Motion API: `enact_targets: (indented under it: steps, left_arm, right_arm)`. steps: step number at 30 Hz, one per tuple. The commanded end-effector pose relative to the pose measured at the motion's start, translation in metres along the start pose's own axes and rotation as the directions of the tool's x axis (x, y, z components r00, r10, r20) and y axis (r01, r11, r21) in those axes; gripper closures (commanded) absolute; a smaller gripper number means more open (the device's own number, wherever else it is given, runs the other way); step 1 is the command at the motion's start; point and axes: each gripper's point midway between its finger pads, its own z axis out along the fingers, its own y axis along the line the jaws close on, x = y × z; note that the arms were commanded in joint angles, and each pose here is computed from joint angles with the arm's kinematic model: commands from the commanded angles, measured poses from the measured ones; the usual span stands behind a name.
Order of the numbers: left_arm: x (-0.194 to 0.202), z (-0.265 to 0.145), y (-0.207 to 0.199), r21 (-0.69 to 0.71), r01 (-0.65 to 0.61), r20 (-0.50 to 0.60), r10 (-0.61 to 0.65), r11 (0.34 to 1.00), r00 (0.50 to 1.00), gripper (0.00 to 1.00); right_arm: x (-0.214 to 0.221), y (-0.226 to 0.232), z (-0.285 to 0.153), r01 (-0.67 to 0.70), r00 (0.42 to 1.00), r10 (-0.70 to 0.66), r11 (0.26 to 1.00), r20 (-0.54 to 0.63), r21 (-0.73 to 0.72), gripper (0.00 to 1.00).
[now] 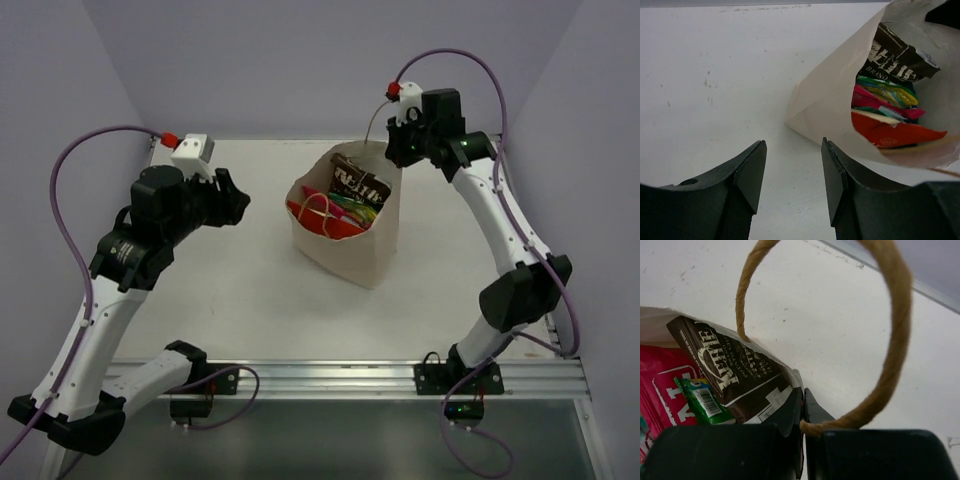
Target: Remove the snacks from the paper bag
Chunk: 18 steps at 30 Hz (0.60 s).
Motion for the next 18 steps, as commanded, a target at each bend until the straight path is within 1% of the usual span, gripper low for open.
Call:
enact_targets:
  steps: [1,2,3,4,8,9,11,12,14,15,16,18]
  left_arm:
    - [-0.019,0.003,-0.028,0.116,0.016,0.002,-0.017,0.993,1.000,0.46]
    - [-0.025,0.003,-0.032,0.132,0.015,0.009,-0.016,0.991,1.000,0.45]
    - [-0.024,0.010,-0.033,0.136,0.018,-0.007,-0.017,0.991,1.000,0.45]
    - [-0.027,0.012,-0.038,0.159,0.018,-0.003,-0.018,0.987,1.000,0.45]
    - [-0.034,0.024,-0.054,0.230,0.029,-0.005,-0.029,0.973,1.000,0.44]
    - [-0.032,0.030,-0.056,0.236,0.040,-0.016,-0.038,0.971,0.999,0.44]
    - [-0.032,0.035,-0.065,0.259,0.062,-0.023,-0.058,0.964,0.998,0.44]
    - [-0.029,0.040,-0.071,0.270,0.073,-0.036,-0.065,0.960,0.997,0.44]
    - [-0.025,0.045,-0.088,0.306,0.084,-0.042,-0.075,0.948,0.996,0.44]
    - [-0.020,0.051,-0.095,0.309,0.115,-0.060,-0.102,0.944,0.993,0.44]
    - [-0.013,0.055,-0.110,0.333,0.120,-0.067,-0.103,0.935,0.992,0.45]
    - [0.000,0.066,-0.128,0.345,0.156,-0.105,-0.127,0.925,0.986,0.45]
  right_arm:
    - [-0.096,-0.014,-0.105,0.045,0.919,-0.136,0.969,0.371,0.243,1.00]
    - [-0.100,-0.015,-0.115,0.041,0.907,-0.149,0.962,0.395,0.269,1.00]
    - [-0.099,-0.014,-0.129,0.027,0.895,-0.160,0.951,0.417,0.307,1.00]
    - [-0.107,-0.015,-0.138,0.019,0.873,-0.177,0.943,0.455,0.331,1.00]
    - [-0.093,-0.013,-0.142,0.015,0.856,-0.223,0.913,0.466,0.409,1.00]
    - [-0.081,-0.008,-0.135,0.024,0.865,-0.223,0.913,0.449,0.406,1.00]
    - [-0.070,-0.009,-0.130,-0.010,0.873,-0.198,0.906,0.445,0.423,1.00]
    - [-0.057,-0.006,-0.120,-0.016,0.888,-0.182,0.906,0.423,0.423,1.00]
    - [-0.044,-0.002,-0.116,-0.046,0.896,-0.143,0.912,0.421,0.408,1.00]
    - [-0.029,0.001,-0.105,-0.044,0.909,-0.128,0.917,0.398,0.396,1.00]
    - [-0.026,0.004,-0.104,-0.068,0.906,-0.102,0.923,0.412,0.379,1.00]
    - [-0.012,0.003,-0.095,-0.088,0.919,-0.074,0.919,0.388,0.384,1.00]
